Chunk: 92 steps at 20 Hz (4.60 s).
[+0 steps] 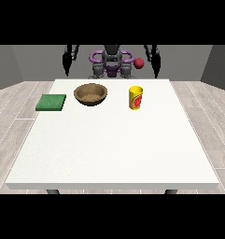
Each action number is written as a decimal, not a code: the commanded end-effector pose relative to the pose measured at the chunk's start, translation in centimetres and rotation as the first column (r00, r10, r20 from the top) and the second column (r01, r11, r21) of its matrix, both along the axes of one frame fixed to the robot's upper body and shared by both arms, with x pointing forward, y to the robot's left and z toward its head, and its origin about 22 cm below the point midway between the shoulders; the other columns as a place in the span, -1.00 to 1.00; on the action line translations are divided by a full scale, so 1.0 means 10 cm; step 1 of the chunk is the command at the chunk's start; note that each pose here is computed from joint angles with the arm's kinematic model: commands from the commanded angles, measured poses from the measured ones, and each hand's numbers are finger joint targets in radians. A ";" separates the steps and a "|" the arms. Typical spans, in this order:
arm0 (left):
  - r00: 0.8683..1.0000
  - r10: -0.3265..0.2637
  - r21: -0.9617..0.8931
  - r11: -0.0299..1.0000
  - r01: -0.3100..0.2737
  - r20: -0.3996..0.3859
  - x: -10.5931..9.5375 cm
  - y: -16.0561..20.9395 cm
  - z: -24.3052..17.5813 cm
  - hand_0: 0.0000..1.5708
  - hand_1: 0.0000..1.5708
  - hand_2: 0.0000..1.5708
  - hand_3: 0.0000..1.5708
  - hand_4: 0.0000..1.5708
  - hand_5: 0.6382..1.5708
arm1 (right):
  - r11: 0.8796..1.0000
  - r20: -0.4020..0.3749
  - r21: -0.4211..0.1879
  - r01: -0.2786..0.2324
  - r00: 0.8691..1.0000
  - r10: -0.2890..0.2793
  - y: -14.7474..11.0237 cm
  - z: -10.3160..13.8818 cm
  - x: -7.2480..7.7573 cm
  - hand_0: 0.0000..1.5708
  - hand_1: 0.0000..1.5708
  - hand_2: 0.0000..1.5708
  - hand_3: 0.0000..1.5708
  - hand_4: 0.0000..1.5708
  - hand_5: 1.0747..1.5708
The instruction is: Pick the cup and pour the ball into the bowl, then pick the bowl and place it on the pad
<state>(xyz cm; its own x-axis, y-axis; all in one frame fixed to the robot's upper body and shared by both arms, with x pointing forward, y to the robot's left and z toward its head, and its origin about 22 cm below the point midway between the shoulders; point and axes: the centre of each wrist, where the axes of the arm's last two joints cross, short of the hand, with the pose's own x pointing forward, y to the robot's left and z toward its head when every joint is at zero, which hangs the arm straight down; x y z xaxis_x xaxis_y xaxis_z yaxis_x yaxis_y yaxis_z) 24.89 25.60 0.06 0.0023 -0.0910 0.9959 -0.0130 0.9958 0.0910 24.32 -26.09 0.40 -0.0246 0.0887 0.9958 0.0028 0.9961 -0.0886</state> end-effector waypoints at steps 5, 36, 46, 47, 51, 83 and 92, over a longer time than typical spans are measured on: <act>0.999 -0.021 0.035 0.999 0.019 0.036 0.04 0.06 0.32 -1.00 -1.00 -1.00 -1.00 -1.00 0.92 | 0.998 0.012 -0.059 0.002 1.000 -0.001 -0.13 0.29 0.00 -1.00 -1.00 -1.00 -0.61 0.35 1.00; 0.879 -0.036 -0.031 0.998 0.057 0.476 0.82 -0.03 1.06 -1.00 -1.00 -1.00 -1.00 -1.00 0.71 | 0.967 0.401 0.026 -0.255 0.889 0.223 1.27 1.69 0.34 -1.00 -1.00 -1.00 -1.00 -1.00 0.98; 0.918 0.017 -0.066 0.998 0.010 0.397 0.75 0.33 0.05 -1.00 -1.00 -1.00 -1.00 -1.00 0.65 | 0.979 0.396 0.049 -0.198 0.904 0.163 0.88 1.74 0.28 -1.00 -1.00 -1.00 -1.00 -1.00 0.99; 0.916 -0.007 -0.072 0.997 0.040 0.401 0.81 0.19 0.00 -1.00 -1.00 -1.00 -1.00 -1.00 0.64 | 0.982 0.403 0.050 -0.183 0.903 0.148 0.90 1.90 0.37 -1.00 -1.00 -1.00 -1.00 -1.00 0.99; 0.914 0.030 -0.078 0.997 0.001 0.404 0.82 0.24 -0.25 -1.00 -1.00 -1.00 -1.00 -1.00 0.71 | 0.971 0.428 0.042 -0.237 0.882 0.197 0.86 1.94 0.25 -1.00 -1.00 -1.00 -1.00 -1.00 0.99; 0.865 0.104 0.266 0.928 -0.263 0.491 1.01 0.37 -0.57 0.70 0.70 1.00 1.00 0.36 0.81 | 0.970 0.451 0.048 -0.237 0.872 0.190 -0.15 2.10 -0.09 -1.00 -1.00 -1.00 -1.00 -0.88 0.95; 0.886 0.004 0.558 0.776 -0.295 0.463 1.47 -0.13 -0.05 0.78 0.78 1.00 1.00 0.39 0.90 | 0.977 0.392 0.072 -0.201 0.906 0.158 -0.19 1.95 0.12 -1.00 -1.00 -1.00 -1.00 -0.70 0.95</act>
<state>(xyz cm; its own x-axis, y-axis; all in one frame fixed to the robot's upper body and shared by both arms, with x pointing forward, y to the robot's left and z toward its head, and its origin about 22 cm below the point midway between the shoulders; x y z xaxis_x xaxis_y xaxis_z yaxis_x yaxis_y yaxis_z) 37.86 26.49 -2.56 -0.3291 -0.5865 0.7401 -0.2914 0.8086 0.5111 24.83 -28.56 19.83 -0.3986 -0.0536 0.9156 -0.1690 0.9855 -0.0159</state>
